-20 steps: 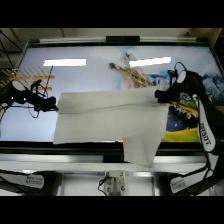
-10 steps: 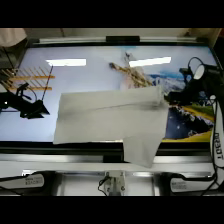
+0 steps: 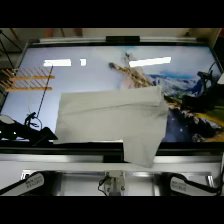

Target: Fold the shirts.

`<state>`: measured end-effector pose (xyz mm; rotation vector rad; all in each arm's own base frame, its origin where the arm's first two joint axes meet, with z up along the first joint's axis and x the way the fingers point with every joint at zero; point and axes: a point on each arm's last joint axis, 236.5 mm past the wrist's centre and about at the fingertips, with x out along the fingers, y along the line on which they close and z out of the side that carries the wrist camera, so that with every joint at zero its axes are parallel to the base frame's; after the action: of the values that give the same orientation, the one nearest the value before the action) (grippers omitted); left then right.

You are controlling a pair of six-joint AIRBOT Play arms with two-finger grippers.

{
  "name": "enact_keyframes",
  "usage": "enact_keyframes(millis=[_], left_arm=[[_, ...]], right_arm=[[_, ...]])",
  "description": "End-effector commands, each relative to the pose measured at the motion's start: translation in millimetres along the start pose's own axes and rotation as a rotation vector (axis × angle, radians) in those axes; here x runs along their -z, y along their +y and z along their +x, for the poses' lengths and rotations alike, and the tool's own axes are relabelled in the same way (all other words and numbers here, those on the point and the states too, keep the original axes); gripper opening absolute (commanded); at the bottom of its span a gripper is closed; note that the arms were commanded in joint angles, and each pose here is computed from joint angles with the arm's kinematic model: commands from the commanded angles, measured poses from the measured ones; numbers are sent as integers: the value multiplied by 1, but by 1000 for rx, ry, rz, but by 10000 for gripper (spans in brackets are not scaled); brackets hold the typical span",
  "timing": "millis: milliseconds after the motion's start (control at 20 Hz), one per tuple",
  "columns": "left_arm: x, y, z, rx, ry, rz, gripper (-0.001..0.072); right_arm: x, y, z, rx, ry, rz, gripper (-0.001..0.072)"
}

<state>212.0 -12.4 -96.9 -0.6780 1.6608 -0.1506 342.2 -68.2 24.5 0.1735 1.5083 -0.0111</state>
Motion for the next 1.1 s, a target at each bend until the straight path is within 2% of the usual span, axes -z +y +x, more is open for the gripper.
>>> enact_keyframes(millis=[0,50,150,250,300,450,850,1050], left_arm=[[6,3,14,15,-14,-27,529],[4,3,16,18,-29,-38,500],[-5,-1,19,44,-70,-68,245],[-10,-3,19,55,-90,-82,69],[-9,-3,19,55,-90,-82,35],[-9,-4,17,54,-91,-78,34],[-6,-7,14,57,-90,-42,34],[-5,-7,14,59,-88,-42,33]], right_arm=[[3,2,-2,-15,-3,1,515],[3,2,-2,-15,-2,1,515],[3,2,-2,-16,-1,1,515],[5,2,-2,-17,7,1,515],[6,2,-2,-17,11,1,515],[11,4,1,-24,29,2,514],[145,44,111,-198,257,-14,514],[162,72,135,-313,254,58,513]])
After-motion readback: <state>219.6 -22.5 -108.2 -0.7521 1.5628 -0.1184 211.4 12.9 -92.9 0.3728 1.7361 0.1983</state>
